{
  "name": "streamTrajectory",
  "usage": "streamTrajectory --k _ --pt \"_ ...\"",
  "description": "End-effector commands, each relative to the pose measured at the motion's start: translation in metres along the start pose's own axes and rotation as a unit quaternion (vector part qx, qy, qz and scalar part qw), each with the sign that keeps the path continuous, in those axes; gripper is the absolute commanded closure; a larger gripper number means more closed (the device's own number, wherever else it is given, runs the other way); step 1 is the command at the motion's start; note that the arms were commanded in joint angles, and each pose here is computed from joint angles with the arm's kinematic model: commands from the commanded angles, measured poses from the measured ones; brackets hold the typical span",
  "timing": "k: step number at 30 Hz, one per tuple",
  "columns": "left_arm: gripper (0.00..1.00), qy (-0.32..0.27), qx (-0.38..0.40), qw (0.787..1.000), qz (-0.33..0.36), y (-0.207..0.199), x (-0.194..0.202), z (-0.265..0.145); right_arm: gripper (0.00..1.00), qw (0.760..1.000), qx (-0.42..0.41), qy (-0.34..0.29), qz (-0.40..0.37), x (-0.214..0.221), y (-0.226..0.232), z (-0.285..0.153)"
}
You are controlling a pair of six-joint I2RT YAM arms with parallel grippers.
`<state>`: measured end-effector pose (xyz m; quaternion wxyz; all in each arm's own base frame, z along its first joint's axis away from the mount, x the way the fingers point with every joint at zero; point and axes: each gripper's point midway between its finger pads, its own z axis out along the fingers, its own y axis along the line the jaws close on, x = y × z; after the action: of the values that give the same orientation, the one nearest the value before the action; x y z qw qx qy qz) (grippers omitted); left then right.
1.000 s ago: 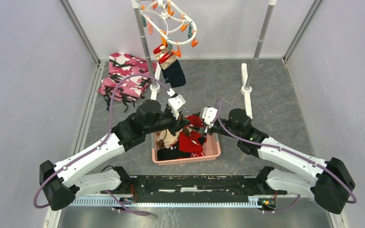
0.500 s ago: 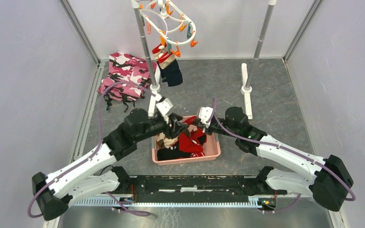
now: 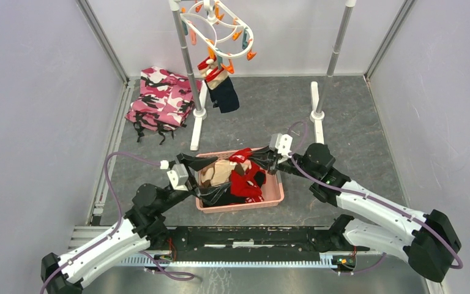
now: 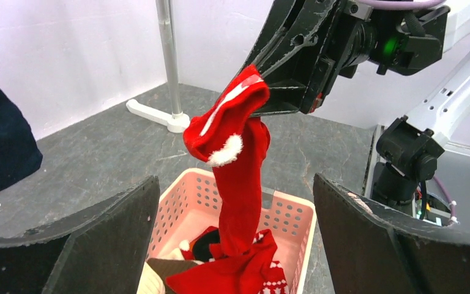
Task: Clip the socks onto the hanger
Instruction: Pick up the sock from the bin.
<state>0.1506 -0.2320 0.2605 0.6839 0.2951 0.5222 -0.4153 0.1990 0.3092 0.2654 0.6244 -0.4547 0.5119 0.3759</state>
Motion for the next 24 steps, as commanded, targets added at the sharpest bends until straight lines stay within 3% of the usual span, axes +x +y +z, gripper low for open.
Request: streamTrajectory --k 1,8,15,18,22,24 --pt "0.00 -0.065 0.019 0.997 0.036 -0.005 -0.031 0.005 1.00 0.996 -0.029 -0.085 0.012 -0.046 0.009 0.000" --pt "0.01 -0.077 0.018 0.993 0.091 0.001 -0.024 0.014 1.00 0.991 -0.072 -0.102 0.037 -0.054 0.022 0.005" --pt "0.14 -0.085 0.023 0.991 0.106 0.002 -0.030 0.028 1.00 0.990 -0.087 -0.096 0.047 -0.048 0.026 0.008" --pt "0.24 -0.089 0.029 0.991 0.101 -0.001 -0.031 0.029 1.00 0.991 -0.088 -0.092 0.048 -0.045 0.027 0.007" --pt "0.46 -0.091 0.029 0.991 0.095 -0.001 -0.032 0.029 1.00 0.991 -0.091 -0.086 0.051 -0.041 0.028 0.008" --pt "0.49 -0.094 0.028 0.991 0.093 -0.001 -0.034 0.028 1.00 0.991 -0.094 -0.082 0.052 -0.039 0.029 0.008"
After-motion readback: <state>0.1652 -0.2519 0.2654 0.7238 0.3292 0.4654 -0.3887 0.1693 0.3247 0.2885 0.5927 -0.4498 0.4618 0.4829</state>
